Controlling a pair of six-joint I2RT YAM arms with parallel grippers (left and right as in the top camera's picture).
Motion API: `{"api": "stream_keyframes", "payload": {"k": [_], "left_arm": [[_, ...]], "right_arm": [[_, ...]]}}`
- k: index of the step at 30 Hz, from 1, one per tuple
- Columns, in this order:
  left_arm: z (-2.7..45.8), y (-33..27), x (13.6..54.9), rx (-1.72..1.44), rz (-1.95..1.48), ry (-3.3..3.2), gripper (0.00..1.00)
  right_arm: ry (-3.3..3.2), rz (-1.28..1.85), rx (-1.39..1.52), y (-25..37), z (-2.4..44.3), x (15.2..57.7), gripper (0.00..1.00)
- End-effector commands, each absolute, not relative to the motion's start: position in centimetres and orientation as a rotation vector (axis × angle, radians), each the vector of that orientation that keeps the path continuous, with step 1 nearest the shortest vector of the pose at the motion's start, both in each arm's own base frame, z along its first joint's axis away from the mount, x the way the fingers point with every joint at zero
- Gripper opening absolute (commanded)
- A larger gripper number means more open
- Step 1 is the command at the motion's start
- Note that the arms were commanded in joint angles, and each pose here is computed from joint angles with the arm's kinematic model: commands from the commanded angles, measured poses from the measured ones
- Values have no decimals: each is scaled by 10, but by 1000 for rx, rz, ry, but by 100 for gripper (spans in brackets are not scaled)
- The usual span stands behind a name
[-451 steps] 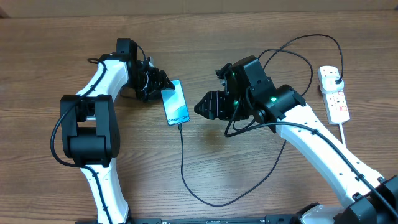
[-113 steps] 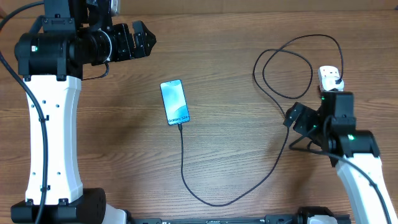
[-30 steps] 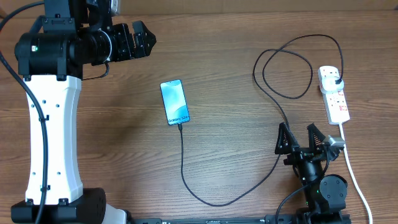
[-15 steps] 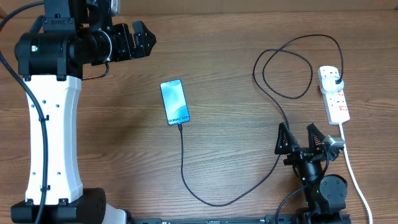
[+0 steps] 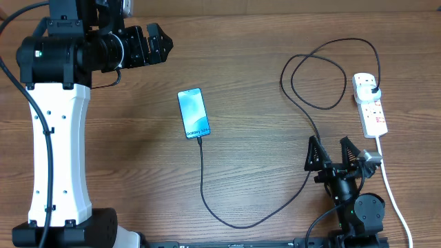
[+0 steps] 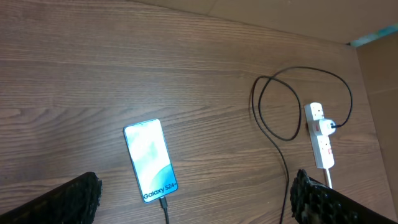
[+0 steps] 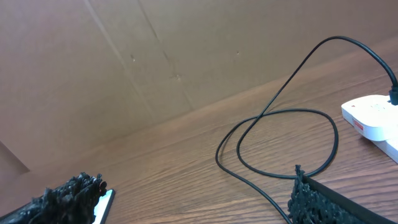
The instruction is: Plug charger to phone and switch on socket
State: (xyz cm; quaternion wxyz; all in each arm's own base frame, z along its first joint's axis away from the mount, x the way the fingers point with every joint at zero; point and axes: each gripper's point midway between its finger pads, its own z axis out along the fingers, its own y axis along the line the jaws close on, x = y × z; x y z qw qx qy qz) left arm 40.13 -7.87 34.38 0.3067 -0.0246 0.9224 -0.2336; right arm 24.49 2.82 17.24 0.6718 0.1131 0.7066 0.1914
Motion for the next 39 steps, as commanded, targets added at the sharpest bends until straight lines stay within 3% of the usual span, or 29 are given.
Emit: {"api": "stream_keyframes", "payload": {"k": [1,7,14,29,35,39], "left_arm": [[343,-74,403,-63,-601,2438,100],[352,-74,396,-56,-599,2416,100],[351,-73,355,-59,-599,2419,100],[228,-49,221,-163,-435,2649,100],[191,-40,189,-169,-363,2634,100],[185,-38,195,-145,-349,2500,100]], "right_arm": [[1591,433,247,30,170,245,100],[1591,433,247,30,170,245,100],[1591,433,247,30,170,245,100],[1591,433,247,30,170,245,100],[1591,433,247,30,170,245,100],[1591,433,247,30,170,245,100]]}}
